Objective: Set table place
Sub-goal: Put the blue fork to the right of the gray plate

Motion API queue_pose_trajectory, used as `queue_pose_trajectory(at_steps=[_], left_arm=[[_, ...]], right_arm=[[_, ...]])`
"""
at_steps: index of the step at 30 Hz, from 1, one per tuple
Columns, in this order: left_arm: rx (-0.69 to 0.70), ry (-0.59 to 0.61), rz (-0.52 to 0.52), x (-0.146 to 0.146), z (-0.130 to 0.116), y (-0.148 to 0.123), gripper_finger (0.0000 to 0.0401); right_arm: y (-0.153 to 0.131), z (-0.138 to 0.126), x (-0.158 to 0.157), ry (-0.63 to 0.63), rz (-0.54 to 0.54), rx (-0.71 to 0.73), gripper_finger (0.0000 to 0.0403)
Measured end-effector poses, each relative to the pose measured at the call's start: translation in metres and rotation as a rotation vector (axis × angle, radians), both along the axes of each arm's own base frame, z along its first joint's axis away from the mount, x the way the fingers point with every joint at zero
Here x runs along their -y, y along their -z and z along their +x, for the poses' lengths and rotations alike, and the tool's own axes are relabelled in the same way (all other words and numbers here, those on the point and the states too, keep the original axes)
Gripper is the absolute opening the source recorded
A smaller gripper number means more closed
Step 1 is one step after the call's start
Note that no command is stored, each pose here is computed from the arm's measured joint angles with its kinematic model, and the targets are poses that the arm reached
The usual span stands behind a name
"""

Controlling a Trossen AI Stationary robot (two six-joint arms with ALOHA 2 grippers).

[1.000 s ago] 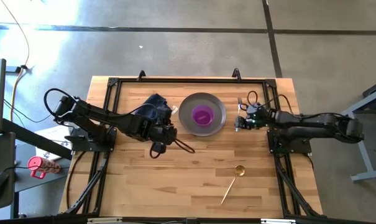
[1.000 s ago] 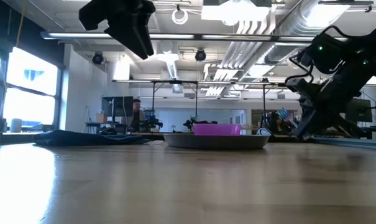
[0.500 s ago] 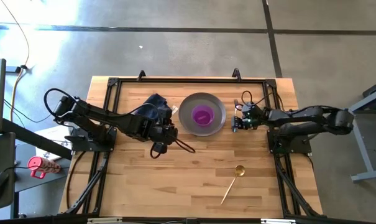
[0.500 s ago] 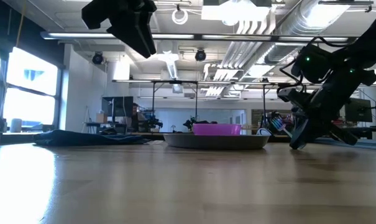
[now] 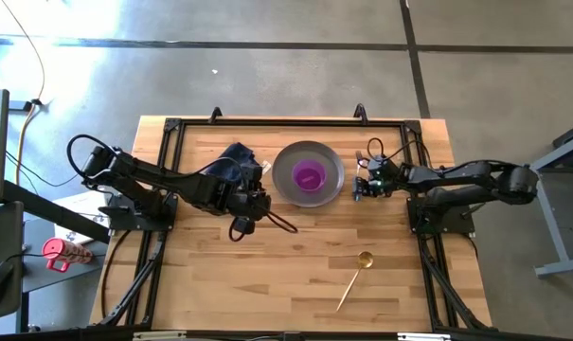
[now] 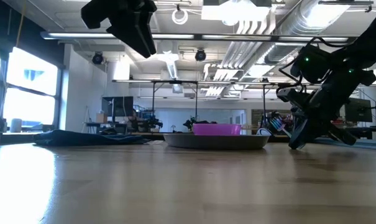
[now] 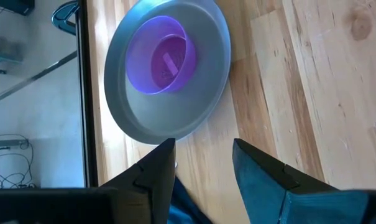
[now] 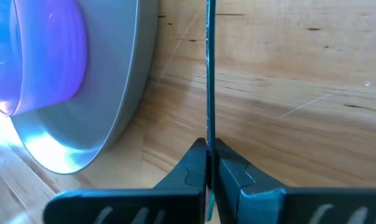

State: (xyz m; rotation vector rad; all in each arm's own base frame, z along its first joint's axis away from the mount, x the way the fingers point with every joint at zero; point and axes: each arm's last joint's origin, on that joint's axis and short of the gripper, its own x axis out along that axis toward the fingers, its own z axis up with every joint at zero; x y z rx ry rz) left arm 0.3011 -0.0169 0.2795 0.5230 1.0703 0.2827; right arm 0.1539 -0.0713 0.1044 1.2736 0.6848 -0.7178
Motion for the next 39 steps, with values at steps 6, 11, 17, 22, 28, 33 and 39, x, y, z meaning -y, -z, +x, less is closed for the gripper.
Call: queue_pose_trajectory(at_steps=[6, 11, 17, 22, 28, 33, 39], left_arm=[[0.000, 0.000, 0.000, 0.000, 0.000, 0.000, 0.0146], [-0.001, 0.000, 0.000, 0.000, 0.000, 0.000, 0.0146], [-0.001, 0.001, 0.000, 0.000, 0.000, 0.000, 0.0146], [-0.001, 0.001, 0.000, 0.000, 0.000, 0.000, 0.0146], [-0.001, 0.000, 0.000, 0.000, 0.000, 0.000, 0.0146], [-0.001, 0.001, -0.001, 0.000, 0.000, 0.000, 0.0146], [-0.001, 0.001, -0.002, 0.000, 0.000, 0.000, 0.0146]], right_arm=[[0.000, 0.000, 0.000, -0.005, 0.004, 0.001, 0.0002], [0.000, 0.000, 0.000, -0.010, 0.008, 0.013, 0.0034], [-0.001, 0.000, 0.003, 0.004, 0.022, 0.031, 0.0073], [-0.003, 0.000, 0.003, -0.002, 0.020, 0.049, 0.0078], [-0.009, -0.002, 0.001, -0.002, 0.026, 0.081, 0.0078], [-0.021, -0.006, 0.000, 0.005, 0.008, 0.090, 0.0063], [-0.061, -0.007, 0.005, -0.013, -0.117, -0.142, 0.0008]])
